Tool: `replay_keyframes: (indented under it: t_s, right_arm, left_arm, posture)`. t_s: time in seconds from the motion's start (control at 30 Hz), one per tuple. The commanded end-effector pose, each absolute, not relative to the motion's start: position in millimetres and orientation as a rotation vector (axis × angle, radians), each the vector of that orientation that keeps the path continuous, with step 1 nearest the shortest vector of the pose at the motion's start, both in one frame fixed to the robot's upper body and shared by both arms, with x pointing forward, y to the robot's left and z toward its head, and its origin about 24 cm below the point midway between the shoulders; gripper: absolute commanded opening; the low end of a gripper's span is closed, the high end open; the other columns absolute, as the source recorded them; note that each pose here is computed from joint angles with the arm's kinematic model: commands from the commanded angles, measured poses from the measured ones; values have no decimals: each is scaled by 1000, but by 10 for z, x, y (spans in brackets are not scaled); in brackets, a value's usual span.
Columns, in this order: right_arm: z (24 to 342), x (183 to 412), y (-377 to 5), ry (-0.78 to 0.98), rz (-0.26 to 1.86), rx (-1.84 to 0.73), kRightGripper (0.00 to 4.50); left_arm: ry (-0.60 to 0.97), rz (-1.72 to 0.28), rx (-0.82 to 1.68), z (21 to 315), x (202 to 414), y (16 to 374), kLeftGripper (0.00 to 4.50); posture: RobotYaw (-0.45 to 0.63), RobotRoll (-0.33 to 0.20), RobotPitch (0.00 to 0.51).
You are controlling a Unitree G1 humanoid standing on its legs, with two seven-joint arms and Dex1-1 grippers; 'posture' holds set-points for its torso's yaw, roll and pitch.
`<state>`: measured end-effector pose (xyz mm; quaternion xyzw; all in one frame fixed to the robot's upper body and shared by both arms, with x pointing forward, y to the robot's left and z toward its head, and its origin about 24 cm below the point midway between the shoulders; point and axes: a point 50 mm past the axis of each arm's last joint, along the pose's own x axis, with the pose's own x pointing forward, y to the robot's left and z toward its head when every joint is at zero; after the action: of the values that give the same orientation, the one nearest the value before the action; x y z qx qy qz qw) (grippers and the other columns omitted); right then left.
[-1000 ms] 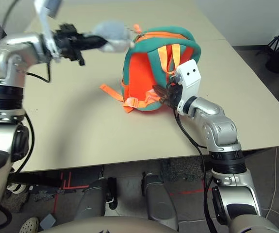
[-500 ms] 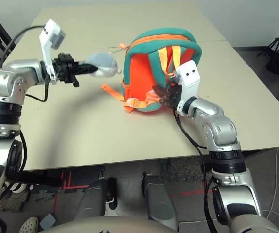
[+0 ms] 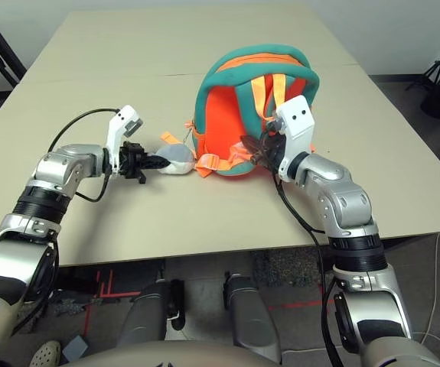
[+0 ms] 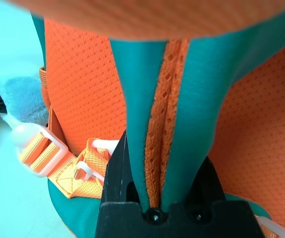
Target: Put the pencil case into the backpack and zip it.
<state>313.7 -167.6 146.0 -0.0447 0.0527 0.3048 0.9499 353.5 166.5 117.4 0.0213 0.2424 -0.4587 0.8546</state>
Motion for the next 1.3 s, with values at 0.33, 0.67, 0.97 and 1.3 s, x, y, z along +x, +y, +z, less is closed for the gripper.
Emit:
replay_keyframes:
  t_s: [0.33, 0.67, 0.97, 1.3]
  right_arm:
    - [1481, 3063, -1759, 197, 667, -102, 2437]
    - [1775, 2937, -2047, 237, 681, -77, 4440]
    - [1976, 2709, -2330, 308, 731, -11, 4440]
    - [1843, 2766, -2636, 277, 494, -2, 4440]
  left_arm:
    - [418, -937, -42, 1494, 3599, 1655, 2760]
    - [424, -943, -28, 1489, 3544, 1635, 4500]
    - [432, -942, -32, 1451, 3535, 1642, 4500]
    - [398, -892, -46, 1471, 3542, 1730, 4500]
  posture:
    - [-113, 0, 136]
    - [-118, 0, 142]
    - [-136, 0, 139]
    - [-144, 0, 142]
